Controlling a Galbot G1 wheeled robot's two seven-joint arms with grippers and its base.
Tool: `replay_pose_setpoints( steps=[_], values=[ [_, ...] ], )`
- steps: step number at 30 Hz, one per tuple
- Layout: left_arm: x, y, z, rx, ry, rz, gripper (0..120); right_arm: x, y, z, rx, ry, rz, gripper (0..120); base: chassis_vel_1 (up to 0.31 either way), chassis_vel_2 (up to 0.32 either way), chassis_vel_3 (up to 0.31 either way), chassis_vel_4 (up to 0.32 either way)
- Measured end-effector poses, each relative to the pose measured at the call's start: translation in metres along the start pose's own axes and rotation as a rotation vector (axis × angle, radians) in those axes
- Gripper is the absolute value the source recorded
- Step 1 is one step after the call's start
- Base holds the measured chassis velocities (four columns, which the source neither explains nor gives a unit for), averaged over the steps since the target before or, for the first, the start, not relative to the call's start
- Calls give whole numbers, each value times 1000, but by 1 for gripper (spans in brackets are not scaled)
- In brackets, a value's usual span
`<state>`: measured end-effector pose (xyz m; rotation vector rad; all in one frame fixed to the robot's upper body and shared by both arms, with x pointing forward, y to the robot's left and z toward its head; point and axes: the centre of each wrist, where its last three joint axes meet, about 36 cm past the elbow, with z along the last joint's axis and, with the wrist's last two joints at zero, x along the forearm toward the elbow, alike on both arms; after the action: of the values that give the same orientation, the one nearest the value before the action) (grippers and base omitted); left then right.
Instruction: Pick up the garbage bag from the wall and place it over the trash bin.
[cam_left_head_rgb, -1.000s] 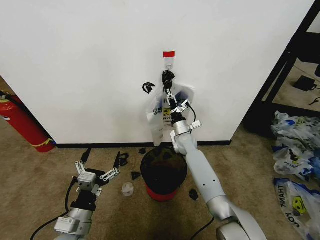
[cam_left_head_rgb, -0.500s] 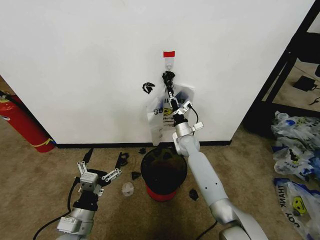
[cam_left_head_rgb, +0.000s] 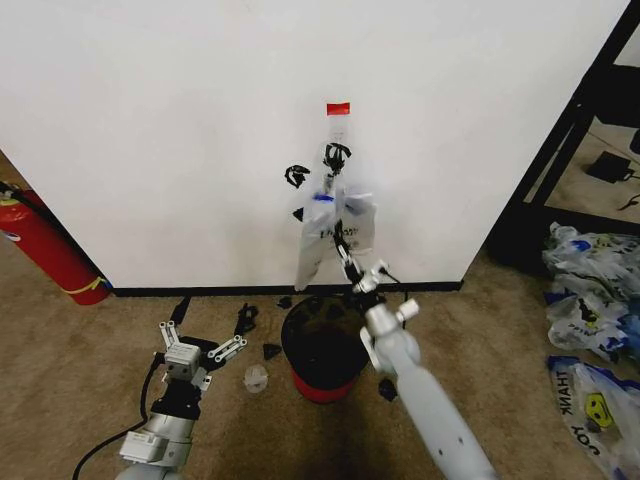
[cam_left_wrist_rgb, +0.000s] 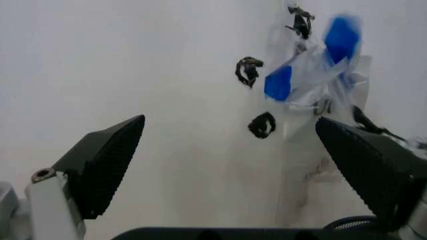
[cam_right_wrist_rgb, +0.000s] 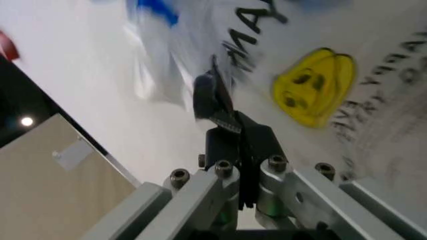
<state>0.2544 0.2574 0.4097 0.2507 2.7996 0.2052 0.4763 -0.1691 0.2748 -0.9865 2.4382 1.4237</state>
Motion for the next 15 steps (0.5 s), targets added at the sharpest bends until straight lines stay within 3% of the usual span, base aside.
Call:
replay_pose_setpoints(
  steps=[15],
  values=[
    [-1, -2, 5, 11, -8, -1, 100, 116, -11, 4, 94, 86, 31, 0, 0, 0, 0, 0]
  ],
)
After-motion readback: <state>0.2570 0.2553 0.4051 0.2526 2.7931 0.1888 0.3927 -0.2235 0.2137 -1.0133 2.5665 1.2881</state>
